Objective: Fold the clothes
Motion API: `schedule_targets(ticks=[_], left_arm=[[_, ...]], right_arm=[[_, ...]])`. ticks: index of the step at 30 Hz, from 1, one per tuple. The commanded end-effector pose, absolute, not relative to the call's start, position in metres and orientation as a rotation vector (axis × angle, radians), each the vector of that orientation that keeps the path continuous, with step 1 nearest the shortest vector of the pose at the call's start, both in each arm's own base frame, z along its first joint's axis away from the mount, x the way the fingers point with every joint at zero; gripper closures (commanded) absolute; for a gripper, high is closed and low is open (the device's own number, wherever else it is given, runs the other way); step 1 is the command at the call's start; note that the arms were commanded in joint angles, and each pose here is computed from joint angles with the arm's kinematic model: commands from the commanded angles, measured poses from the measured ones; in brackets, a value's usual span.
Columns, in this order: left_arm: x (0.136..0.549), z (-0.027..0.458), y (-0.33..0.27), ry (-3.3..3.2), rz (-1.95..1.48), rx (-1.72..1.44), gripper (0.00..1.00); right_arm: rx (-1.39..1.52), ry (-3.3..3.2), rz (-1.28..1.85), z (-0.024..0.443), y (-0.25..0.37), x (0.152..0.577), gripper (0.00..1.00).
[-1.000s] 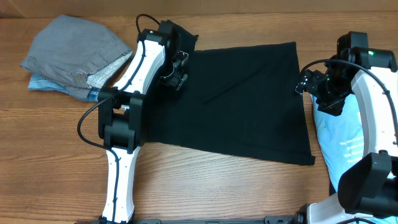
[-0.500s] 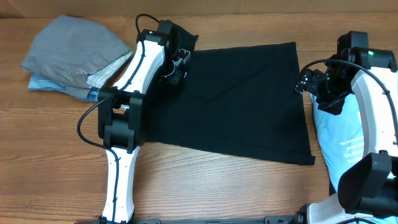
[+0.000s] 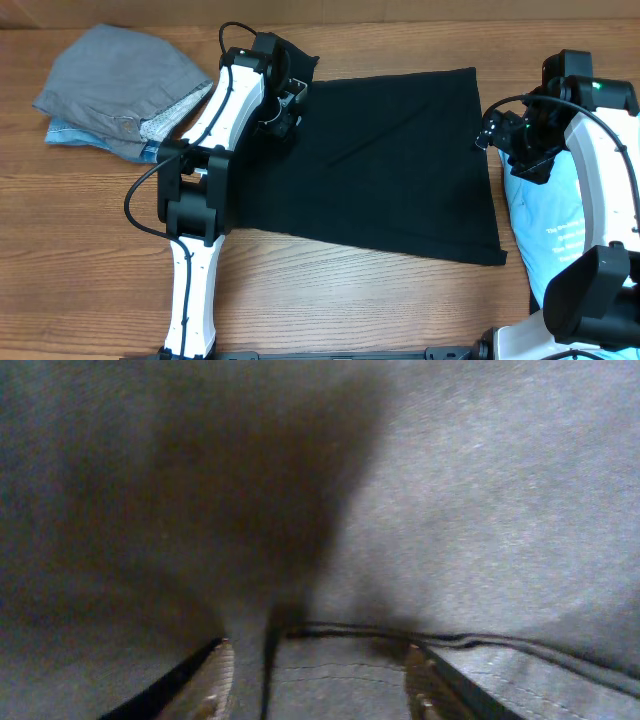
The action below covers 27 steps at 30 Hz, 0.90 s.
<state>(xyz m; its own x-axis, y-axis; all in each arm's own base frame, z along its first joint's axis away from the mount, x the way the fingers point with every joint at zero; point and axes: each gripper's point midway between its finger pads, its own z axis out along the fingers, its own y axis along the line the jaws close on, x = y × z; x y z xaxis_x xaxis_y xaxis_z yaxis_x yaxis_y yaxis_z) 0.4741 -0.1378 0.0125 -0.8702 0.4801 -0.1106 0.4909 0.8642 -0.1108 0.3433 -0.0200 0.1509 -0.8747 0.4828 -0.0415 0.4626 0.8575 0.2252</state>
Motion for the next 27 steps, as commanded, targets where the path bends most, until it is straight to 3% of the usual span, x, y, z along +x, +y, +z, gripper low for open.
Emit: schedule_targets(ticks=[1,4,6,9,10,18,27], left_arm=[[0.472,0.012,-0.148,2.942,-0.293,0.797,0.5],[0.466,0.01,-0.15,2.961,-0.331,0.798,0.6],[0.459,0.01,-0.151,2.986,-0.356,0.801,0.73],[0.455,0.01,-0.148,3.006,-0.344,0.813,0.81],[0.453,0.009,-0.141,3.025,-0.298,0.814,0.94],[0.449,0.043,-0.116,3.09,-0.086,0.793,0.96],[0.45,0.156,-0.106,2.984,-0.079,0.669,0.96]], right_arm=[[0.746,2.923,0.326,0.154,-0.02,0.343,0.12],[0.746,2.924,0.326,0.154,-0.019,0.342,0.12],[0.746,2.924,0.326,0.154,-0.019,0.342,0.12],[0.746,2.924,0.327,0.154,-0.019,0.343,0.12],[0.746,2.924,0.327,0.154,-0.019,0.343,0.12],[0.774,2.886,0.318,0.155,-0.025,0.349,0.16],[0.988,2.82,0.313,0.161,-0.069,0.334,0.19]])
